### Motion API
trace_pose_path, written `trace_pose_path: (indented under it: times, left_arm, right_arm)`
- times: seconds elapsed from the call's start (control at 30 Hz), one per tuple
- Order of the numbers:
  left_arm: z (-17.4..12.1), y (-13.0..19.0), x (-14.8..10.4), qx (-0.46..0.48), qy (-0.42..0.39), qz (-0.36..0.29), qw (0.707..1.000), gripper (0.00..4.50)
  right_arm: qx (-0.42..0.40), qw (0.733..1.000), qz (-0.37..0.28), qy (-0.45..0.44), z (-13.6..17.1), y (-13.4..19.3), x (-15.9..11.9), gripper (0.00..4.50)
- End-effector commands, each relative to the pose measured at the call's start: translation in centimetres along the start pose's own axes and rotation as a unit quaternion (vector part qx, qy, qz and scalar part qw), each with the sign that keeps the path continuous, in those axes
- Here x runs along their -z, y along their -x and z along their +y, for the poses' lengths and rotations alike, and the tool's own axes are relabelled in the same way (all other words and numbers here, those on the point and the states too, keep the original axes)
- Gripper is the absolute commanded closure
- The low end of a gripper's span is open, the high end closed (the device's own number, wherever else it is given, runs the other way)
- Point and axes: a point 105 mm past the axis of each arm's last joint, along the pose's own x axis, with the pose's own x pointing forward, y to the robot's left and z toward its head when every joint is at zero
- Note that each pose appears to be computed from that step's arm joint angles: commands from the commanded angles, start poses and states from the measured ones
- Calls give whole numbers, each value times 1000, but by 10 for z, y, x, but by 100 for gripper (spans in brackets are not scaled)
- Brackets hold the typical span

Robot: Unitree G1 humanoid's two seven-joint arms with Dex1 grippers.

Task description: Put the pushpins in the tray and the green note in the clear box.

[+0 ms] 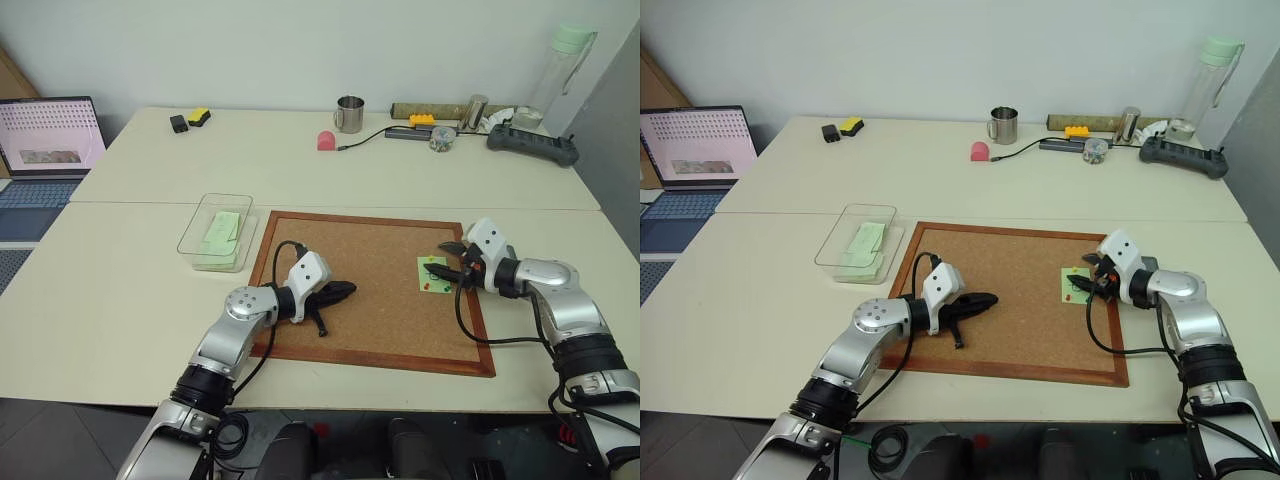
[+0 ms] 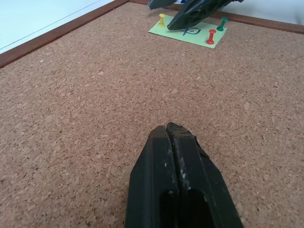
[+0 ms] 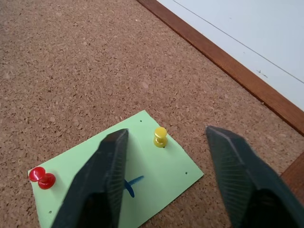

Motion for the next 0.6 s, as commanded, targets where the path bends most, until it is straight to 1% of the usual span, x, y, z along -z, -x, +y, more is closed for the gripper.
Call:
trace_pose_path:
  times: [0.03, 0.13, 0.17, 0.23, 0.3, 0.33, 0.53, 0.6]
  left_arm:
    - [2, 0, -5, -2, -9, -5, 1000, 450]
    - [2, 1, -5, -3, -7, -5, 1000, 450]
    - [2, 1, -5, -3, -6, -4, 1000, 450]
    - [2, 1, -4, -3, -5, -3, 1000, 450]
    - [2, 2, -3, -2, -4, -1, 1000, 450]
    - [1, 2, -3, -2, -3, -1, 1000, 450]
    - [-3, 2, 2, 6, 1, 10, 1000, 450]
    - [-4, 2, 4, 9, 2, 14, 1000, 450]
  right_arm:
    - [0, 1000, -20, 16, -2, -1, -11, 283]
    - [1, 1000, -21, 14, -1, -2, -10, 343]
    - [2, 1000, -22, 13, -1, -2, -10, 354]
    - [2, 1000, -22, 12, -1, -2, -10, 389]
    - [2, 1000, -23, 12, -1, -2, -10, 435]
    - [2, 1000, -25, 11, -1, -2, -11, 445]
    - [6, 999, -34, -2, -4, 2, -18, 445]
    - [7, 999, -46, -21, -6, 3, -24, 445]
